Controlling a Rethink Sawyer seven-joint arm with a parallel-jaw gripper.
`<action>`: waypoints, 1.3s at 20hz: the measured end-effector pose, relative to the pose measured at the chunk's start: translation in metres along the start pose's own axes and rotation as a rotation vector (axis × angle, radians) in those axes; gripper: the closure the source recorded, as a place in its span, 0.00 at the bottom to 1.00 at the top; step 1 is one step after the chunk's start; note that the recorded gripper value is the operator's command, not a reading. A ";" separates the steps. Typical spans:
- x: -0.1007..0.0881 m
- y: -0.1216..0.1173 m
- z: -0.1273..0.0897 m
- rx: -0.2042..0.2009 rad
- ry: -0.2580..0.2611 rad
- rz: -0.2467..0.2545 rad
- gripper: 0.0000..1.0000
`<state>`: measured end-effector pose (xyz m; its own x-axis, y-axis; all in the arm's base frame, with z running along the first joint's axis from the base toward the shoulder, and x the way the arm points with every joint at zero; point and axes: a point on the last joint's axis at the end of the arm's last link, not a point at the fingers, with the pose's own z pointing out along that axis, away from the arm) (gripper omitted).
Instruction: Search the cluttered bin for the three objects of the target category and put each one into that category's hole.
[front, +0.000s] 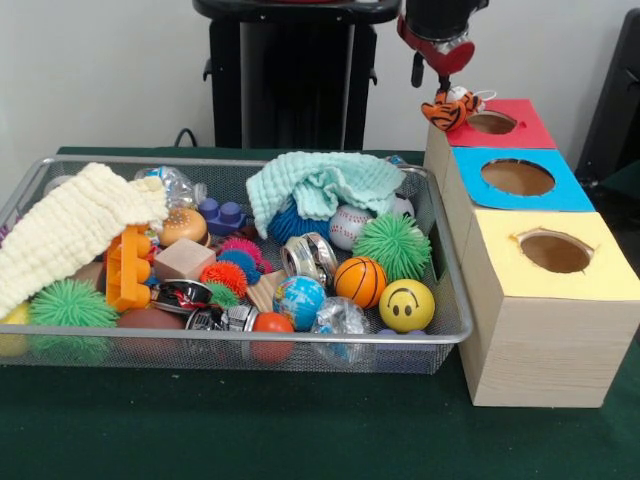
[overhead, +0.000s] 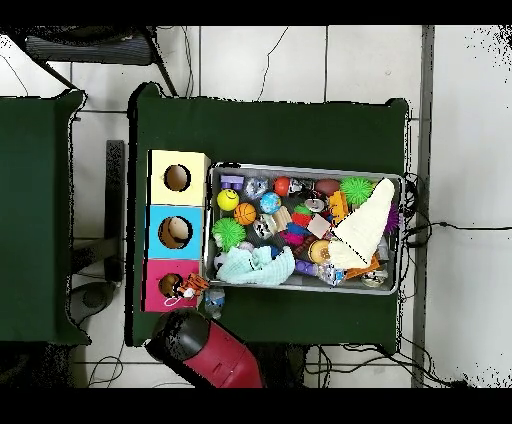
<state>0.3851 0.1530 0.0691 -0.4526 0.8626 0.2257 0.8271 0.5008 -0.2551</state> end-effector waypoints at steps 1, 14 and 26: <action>0.002 0.002 0.003 0.001 0.002 -0.004 0.00; 0.010 0.006 0.005 0.000 0.004 -0.023 0.00; 0.003 0.004 -0.006 0.013 0.020 -0.024 0.00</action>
<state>0.3890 0.1571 0.0740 -0.4651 0.8491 0.2503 0.8119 0.5219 -0.2615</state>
